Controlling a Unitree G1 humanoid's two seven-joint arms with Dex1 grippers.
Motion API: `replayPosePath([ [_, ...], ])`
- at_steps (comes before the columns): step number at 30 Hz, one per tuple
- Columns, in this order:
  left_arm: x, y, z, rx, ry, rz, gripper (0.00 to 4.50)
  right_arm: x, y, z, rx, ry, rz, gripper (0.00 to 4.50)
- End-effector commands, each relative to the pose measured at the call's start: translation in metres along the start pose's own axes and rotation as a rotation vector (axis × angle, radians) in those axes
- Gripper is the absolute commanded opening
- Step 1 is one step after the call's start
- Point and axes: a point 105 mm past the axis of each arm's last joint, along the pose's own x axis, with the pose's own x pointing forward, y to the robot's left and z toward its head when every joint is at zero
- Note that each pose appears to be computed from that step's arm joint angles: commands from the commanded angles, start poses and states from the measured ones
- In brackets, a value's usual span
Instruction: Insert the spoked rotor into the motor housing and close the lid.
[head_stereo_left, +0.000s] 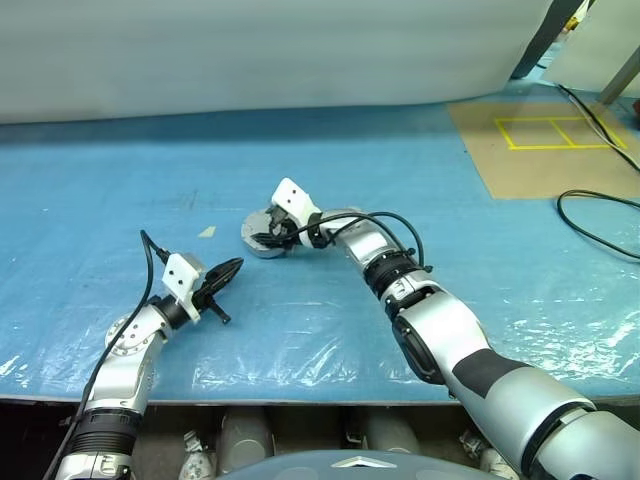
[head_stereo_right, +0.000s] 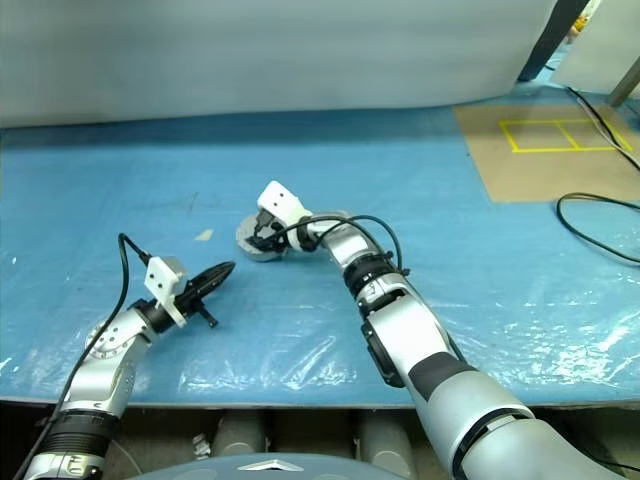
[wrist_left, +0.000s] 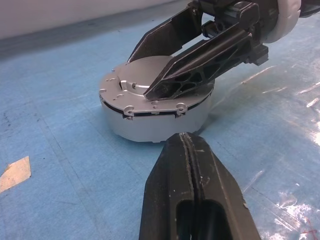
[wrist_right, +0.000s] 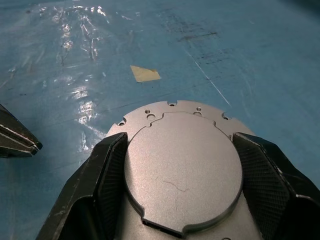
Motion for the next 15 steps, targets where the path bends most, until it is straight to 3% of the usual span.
replayPosePath([
  [1, 0.0, 0.003, 0.008, 0.032, -0.024, 0.0, 0.0, -0.003, -0.004, -0.03, 0.037, 0.105, -0.06, 2.98],
  [15, 0.001, 0.002, 0.007, 0.032, -0.023, -0.003, 0.0, -0.001, 0.003, -0.048, -0.038, 0.169, -0.082, 2.98],
])
